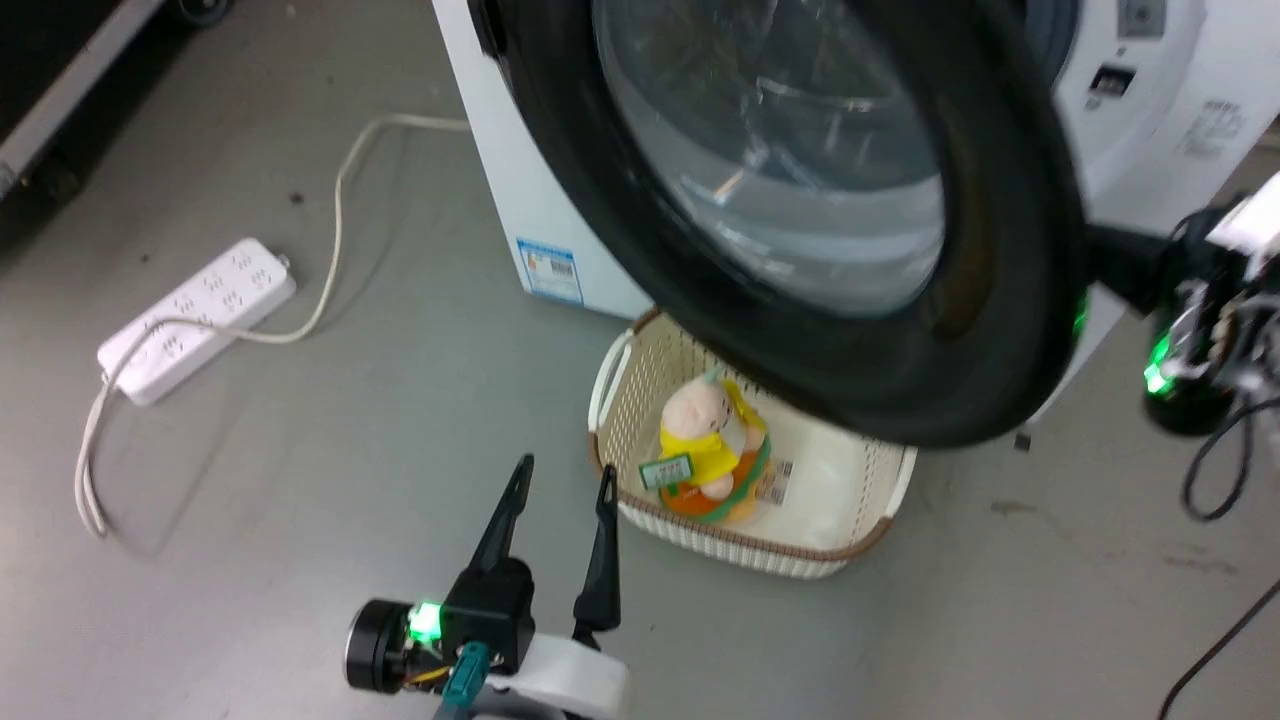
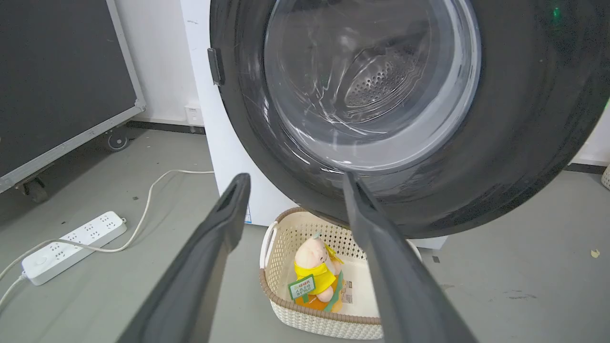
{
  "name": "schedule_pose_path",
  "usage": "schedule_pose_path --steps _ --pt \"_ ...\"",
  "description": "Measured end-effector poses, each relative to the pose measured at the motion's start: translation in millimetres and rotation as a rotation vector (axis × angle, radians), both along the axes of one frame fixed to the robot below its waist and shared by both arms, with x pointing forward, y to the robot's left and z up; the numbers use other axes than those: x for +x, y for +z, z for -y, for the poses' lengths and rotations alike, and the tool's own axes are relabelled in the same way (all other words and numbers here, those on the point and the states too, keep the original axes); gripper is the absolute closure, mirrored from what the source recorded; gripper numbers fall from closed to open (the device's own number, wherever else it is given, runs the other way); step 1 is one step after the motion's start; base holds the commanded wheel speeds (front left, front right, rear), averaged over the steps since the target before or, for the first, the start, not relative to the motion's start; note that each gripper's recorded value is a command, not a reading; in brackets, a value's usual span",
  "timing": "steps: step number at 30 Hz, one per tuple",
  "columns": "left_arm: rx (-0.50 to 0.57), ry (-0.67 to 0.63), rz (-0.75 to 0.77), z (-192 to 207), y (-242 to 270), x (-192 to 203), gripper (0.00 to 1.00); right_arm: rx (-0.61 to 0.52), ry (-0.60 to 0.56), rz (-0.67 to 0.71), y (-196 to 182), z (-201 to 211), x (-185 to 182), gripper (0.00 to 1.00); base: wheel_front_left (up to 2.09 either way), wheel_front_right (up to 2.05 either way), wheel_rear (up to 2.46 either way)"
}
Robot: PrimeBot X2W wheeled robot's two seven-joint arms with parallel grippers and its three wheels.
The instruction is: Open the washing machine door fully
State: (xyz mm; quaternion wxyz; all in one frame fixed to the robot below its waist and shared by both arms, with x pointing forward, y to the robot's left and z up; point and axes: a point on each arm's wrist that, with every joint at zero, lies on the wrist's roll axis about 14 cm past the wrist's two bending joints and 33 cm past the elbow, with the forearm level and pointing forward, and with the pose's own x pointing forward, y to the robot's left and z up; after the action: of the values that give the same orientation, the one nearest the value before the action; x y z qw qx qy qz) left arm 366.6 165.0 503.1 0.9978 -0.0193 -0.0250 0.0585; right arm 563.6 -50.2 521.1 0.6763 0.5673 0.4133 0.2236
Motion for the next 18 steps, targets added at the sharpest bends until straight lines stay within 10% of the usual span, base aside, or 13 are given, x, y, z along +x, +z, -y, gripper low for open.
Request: schedule_pose_path --steps 18 --pt "-0.033 0.004 0.049 -9 10 -51 0.0 0.069 0.332 -0.011 -7 -93 -133 1.0 0.0 0.0 0.0"
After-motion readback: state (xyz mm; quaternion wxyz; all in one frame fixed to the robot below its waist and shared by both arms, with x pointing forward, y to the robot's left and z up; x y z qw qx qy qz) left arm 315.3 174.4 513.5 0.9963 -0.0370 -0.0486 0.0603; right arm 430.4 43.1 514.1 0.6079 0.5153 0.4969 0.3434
